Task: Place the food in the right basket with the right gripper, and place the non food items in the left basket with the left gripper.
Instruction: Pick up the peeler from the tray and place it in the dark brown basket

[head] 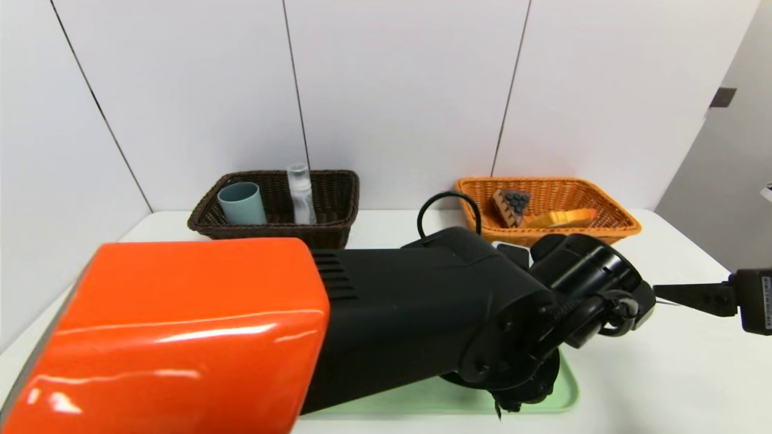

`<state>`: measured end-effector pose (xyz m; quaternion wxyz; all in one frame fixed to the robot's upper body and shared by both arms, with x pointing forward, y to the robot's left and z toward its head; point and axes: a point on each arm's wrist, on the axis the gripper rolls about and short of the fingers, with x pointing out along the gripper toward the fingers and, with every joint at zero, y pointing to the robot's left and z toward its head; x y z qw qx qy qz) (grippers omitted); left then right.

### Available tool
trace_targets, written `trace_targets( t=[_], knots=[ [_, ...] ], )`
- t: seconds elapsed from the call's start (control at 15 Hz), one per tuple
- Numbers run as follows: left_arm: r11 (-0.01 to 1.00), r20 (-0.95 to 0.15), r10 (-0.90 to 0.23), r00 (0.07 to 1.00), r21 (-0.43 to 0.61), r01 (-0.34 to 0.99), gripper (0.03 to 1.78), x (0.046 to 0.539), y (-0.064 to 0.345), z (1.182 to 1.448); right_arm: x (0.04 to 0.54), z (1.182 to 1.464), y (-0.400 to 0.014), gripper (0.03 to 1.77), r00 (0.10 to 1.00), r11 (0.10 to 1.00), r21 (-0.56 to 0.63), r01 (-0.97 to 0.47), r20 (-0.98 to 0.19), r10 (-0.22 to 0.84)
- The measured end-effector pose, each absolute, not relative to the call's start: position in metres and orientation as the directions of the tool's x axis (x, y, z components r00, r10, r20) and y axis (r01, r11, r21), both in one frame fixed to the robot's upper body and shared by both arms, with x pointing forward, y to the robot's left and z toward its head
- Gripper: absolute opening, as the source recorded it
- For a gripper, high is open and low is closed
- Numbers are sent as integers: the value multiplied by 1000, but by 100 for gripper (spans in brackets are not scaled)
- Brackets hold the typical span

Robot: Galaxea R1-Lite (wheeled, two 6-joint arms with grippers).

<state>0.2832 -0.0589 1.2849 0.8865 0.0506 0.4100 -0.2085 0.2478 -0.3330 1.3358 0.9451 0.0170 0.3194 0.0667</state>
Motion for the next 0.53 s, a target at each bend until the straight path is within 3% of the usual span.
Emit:
trace_targets(
  t=[0.53],
  knots=[
    [925, -628, -374, 683, -194, 328, 29, 299, 14, 1376, 246, 1336, -333, 170, 790, 991, 74, -115, -598, 137]
  ],
)
